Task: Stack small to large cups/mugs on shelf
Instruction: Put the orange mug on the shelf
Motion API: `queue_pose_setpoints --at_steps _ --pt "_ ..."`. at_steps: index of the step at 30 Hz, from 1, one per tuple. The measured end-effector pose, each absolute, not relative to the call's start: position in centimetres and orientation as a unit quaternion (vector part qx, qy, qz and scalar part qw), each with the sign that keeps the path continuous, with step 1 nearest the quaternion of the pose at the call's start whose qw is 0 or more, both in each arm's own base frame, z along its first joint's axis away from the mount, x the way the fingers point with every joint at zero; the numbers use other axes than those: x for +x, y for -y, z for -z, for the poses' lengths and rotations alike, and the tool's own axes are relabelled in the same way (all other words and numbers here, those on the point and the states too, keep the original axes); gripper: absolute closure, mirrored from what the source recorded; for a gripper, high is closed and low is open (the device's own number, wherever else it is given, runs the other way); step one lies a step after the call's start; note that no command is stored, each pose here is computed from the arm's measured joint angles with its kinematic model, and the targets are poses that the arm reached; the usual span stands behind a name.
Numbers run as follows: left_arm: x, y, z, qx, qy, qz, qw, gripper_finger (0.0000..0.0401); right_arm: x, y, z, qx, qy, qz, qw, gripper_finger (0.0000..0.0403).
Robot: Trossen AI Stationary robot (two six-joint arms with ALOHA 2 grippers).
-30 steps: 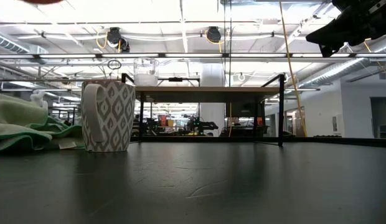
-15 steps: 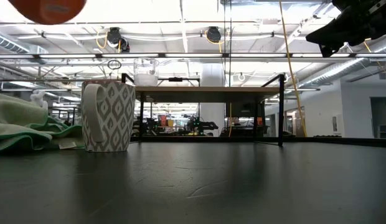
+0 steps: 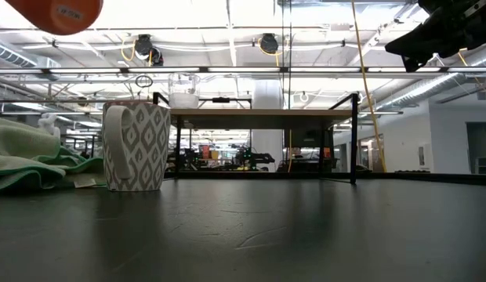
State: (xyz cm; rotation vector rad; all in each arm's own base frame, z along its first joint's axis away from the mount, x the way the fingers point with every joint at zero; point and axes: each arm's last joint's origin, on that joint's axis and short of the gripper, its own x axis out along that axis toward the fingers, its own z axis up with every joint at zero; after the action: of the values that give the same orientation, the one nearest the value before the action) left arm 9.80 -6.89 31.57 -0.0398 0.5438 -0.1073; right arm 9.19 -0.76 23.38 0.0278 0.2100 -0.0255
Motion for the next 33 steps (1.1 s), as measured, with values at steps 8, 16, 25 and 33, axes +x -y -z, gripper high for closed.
queue_pose_setpoints --at_steps 8,16,25,33 --pt "9.7 5.7 -32.8 -0.018 -0.205 0.022 0.978 0.0400 9.2 0.8 -23.4 0.014 -0.106 0.013 0.994 0.0403" --pt "11.2 5.1 -34.0 0.029 -0.145 -0.006 0.989 0.0400 9.2 0.8 -23.4 0.014 -0.106 0.013 0.994 0.0403" --pt "12.7 2.9 -35.5 0.001 -0.083 -0.101 0.991 0.0400 9.2 0.8 -23.4 0.016 -0.105 0.013 0.994 0.0403" --pt "14.0 1.0 -35.6 -0.003 -0.077 -0.132 0.988 0.0400 9.2 0.8 -23.4 0.016 -0.105 0.013 0.994 0.0403"
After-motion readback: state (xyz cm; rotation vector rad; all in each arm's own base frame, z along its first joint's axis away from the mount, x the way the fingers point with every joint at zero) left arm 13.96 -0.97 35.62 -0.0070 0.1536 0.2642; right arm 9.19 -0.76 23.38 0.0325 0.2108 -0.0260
